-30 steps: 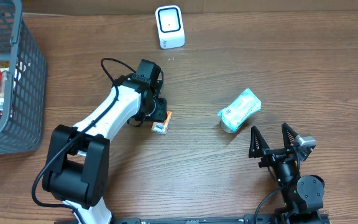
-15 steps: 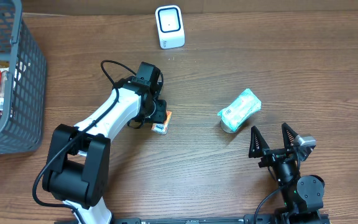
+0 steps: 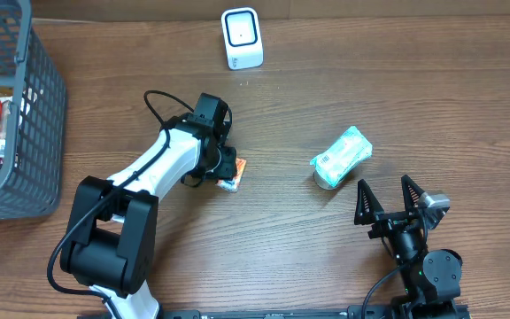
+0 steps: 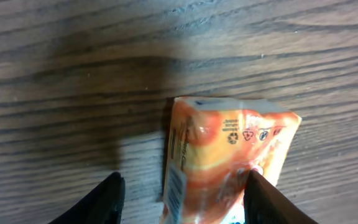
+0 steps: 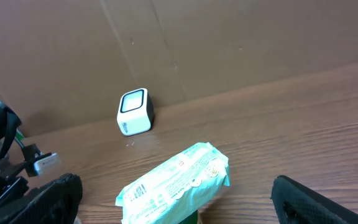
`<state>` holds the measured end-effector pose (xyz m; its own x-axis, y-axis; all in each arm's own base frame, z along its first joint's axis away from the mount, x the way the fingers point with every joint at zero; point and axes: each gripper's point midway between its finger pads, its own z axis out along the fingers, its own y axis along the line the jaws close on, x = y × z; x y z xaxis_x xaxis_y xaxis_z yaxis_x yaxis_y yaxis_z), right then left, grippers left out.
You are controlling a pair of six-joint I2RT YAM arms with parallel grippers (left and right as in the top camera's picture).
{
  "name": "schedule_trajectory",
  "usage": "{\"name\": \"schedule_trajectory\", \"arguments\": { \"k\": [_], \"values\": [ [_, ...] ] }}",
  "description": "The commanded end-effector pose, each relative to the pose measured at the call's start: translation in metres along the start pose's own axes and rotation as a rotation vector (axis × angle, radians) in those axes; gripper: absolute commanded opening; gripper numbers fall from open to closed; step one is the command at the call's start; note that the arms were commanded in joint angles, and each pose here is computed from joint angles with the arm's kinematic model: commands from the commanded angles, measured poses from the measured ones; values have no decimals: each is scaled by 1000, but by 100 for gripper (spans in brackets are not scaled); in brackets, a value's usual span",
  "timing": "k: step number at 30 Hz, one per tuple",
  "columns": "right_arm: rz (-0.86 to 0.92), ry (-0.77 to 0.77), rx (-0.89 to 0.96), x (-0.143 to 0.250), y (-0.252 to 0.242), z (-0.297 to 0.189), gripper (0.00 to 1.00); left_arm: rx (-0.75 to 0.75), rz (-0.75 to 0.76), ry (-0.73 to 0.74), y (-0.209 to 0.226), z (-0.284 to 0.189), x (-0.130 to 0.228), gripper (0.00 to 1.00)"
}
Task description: Scan the item barcode
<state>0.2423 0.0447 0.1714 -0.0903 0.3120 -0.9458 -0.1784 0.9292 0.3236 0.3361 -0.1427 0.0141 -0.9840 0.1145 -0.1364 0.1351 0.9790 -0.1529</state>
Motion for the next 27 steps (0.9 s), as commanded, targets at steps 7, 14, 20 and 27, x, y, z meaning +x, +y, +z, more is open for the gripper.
{"name": "schedule_trajectory", "arguments": {
  "k": [7, 14, 20, 27],
  "values": [
    [1, -8, 18, 1, -5, 0, 100, 15, 49, 13, -11, 15, 12, 48],
    [1, -8, 18, 1, -5, 0, 100, 21, 74, 8, -21, 16, 13, 45],
    [1, -7, 18, 1, -5, 0, 100, 22, 85, 10, -24, 16, 14, 20],
    [1, -8, 18, 1, -5, 0, 100, -18, 76, -77, -21, -10, -3, 4]
  ]
}}
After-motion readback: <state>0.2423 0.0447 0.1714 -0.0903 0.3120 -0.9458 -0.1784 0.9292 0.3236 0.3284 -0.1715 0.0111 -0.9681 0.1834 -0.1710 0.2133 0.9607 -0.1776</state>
